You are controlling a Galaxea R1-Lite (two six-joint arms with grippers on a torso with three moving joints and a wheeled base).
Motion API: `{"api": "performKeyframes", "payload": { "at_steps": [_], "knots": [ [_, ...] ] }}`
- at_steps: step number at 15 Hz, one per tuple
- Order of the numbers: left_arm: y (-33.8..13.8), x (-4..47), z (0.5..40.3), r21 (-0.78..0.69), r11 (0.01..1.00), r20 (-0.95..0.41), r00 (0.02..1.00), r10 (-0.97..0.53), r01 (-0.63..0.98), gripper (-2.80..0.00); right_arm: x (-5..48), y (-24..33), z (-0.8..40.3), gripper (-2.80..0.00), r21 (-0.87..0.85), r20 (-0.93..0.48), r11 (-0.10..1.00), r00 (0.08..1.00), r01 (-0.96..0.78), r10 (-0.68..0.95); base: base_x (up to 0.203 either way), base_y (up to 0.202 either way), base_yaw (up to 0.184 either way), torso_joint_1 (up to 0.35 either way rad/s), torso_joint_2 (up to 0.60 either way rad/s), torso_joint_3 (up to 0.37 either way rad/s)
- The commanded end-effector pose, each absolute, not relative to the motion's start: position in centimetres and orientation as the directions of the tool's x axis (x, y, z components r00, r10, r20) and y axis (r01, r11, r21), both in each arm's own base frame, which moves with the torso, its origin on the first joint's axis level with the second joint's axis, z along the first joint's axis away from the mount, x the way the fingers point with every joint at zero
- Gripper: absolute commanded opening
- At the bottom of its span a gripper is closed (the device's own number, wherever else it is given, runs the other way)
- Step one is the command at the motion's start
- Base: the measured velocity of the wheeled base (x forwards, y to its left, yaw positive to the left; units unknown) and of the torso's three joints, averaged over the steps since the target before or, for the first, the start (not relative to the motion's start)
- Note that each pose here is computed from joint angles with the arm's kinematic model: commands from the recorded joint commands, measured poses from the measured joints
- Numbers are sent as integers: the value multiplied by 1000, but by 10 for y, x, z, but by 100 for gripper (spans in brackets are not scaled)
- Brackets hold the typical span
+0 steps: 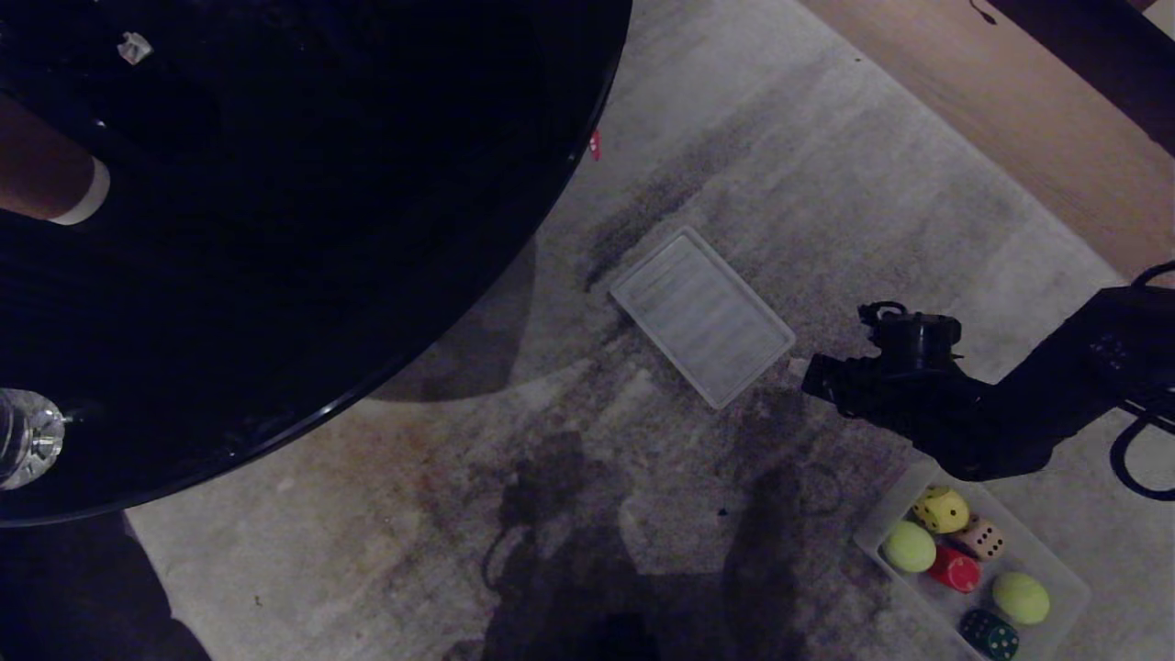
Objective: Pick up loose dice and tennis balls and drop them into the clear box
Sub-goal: Close the lid
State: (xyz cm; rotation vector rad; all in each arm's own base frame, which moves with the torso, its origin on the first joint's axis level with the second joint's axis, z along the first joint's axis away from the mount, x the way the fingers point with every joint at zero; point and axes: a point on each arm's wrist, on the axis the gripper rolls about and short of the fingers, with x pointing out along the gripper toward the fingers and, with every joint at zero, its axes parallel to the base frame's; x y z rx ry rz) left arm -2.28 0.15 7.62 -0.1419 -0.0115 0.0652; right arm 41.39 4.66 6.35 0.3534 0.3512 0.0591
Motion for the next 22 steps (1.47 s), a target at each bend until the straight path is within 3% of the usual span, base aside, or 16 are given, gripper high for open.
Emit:
{"api": "performKeyframes", "payload": {
  "at_steps": [1,13,14,22],
  "knots": [
    [1,-23,76,-142,988,5,998,66,-65,-280,430,48,41,0,351,-343,936,932,11,118,0,0,0,0,0,0],
    [1,-23,76,-142,988,5,998,66,-65,-280,483,53,27,0,330,-265,942,963,53,39,0,0,0,0,0,0],
    [1,-23,76,-142,988,5,998,66,-65,-280,485,54,27,-280,318,-265,947,963,50,39,0,0,0,0,0,0],
    [1,-23,76,-142,988,5,998,66,-65,-280,488,56,29,-280,280,-277,959,960,41,40,0,0,0,0,0,0]
  ]
}}
